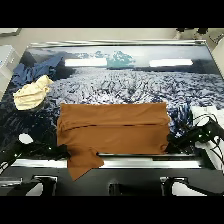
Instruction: Fold the clothes and pants, and hang the long-sleeved shirts on hangers.
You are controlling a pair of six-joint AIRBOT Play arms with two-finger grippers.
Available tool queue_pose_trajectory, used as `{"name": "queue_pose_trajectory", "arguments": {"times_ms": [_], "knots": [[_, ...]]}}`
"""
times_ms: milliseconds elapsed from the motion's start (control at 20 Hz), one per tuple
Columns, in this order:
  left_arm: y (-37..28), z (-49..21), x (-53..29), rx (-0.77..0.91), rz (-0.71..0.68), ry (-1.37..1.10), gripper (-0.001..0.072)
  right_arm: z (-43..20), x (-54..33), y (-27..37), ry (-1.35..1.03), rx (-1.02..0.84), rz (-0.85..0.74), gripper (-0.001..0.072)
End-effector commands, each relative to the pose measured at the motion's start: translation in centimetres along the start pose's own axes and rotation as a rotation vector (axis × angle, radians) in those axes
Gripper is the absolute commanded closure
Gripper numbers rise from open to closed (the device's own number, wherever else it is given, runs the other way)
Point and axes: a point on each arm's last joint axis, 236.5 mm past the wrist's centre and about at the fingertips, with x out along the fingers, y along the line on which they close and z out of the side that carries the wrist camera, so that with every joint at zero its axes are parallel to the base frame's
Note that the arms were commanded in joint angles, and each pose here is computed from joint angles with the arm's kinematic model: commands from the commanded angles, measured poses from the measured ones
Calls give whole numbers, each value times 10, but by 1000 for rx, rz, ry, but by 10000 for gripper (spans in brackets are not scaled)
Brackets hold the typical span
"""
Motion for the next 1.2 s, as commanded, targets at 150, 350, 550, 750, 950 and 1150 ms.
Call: {"name": "queue_pose_trajectory", "arguments": {"times_ms": [150, 350, 550, 750, 950, 1150], "knots": [[3, -1, -25, 99, 77, 9, 682, 0, -14, 3, -9, -66, -7, 677], [-13, 39, -71, 178, 134, -101, 685, 21, -55, 22, -130, -57, 15, 678], [-37, 96, -108, 218, 140, -187, 685, 75, -95, 65, -360, -124, 37, 678], [-56, 169, -134, 244, 139, -260, 685, 140, -126, 117, -547, -192, 24, 677], [-59, 234, -136, 239, 138, -272, 684, 186, -121, 128, -537, -122, 44, 676], [-58, 271, -113, 212, 105, -242, 682, 192, -97, 120, -468, -89, 41, 674]]}}
